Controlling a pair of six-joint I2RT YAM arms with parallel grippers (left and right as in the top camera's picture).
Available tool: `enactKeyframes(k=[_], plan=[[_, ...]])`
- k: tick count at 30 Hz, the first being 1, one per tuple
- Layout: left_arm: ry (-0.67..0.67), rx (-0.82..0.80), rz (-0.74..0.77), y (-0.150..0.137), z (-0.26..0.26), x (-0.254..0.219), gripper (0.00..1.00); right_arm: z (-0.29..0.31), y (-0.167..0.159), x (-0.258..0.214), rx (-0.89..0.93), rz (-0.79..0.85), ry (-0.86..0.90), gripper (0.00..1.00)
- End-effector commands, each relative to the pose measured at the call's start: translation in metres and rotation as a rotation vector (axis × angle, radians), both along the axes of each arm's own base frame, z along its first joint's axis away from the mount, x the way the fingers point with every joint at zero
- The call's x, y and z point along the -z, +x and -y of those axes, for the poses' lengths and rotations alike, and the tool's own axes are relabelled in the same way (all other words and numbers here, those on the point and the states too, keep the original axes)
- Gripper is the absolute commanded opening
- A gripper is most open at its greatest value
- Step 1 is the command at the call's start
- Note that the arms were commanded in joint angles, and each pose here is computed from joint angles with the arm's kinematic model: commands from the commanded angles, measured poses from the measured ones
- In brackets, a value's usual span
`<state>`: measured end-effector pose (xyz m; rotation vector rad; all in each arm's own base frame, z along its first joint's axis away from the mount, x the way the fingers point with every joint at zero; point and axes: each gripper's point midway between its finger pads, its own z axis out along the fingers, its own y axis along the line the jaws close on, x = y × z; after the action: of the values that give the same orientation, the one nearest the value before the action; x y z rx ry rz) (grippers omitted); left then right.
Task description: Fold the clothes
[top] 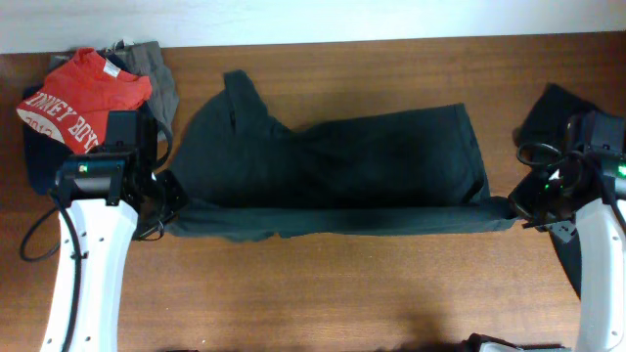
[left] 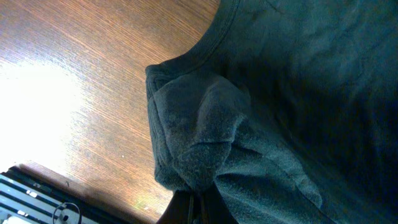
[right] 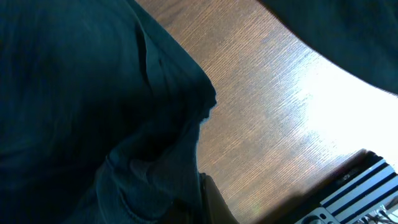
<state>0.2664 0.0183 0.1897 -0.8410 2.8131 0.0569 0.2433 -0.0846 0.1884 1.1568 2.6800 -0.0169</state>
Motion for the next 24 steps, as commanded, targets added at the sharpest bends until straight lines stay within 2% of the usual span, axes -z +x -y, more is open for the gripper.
enactKeyframes(k=[1, 9, 16, 18, 21, 24], plan=[[0.01, 0.004, 0.01, 0.005, -0.003, -0.003, 0.03, 0.002, -0.002, 0.014, 0.021, -0.033, 0.012, 0.04], [0.009, 0.004, -0.084, 0.005, -0.003, 0.016, 0.04, -0.004, -0.008, 0.047, 0.02, -0.071, 0.048, 0.04], [0.006, 0.005, -0.256, -0.02, -0.003, 0.03, 0.04, -0.003, -0.004, 0.05, 0.041, -0.054, 0.047, 0.04], [0.006, 0.005, -0.247, -0.018, -0.003, 0.031, 0.04, -0.002, -0.001, 0.05, 0.042, -0.043, 0.044, 0.04], [0.007, 0.004, -0.169, 0.002, -0.003, 0.031, 0.06, 0.0, 0.003, 0.052, 0.042, -0.025, 0.038, 0.04], [0.007, 0.004, -0.14, 0.011, -0.004, 0.033, 0.07, -0.003, -0.003, 0.062, 0.067, -0.051, 0.051, 0.04]])
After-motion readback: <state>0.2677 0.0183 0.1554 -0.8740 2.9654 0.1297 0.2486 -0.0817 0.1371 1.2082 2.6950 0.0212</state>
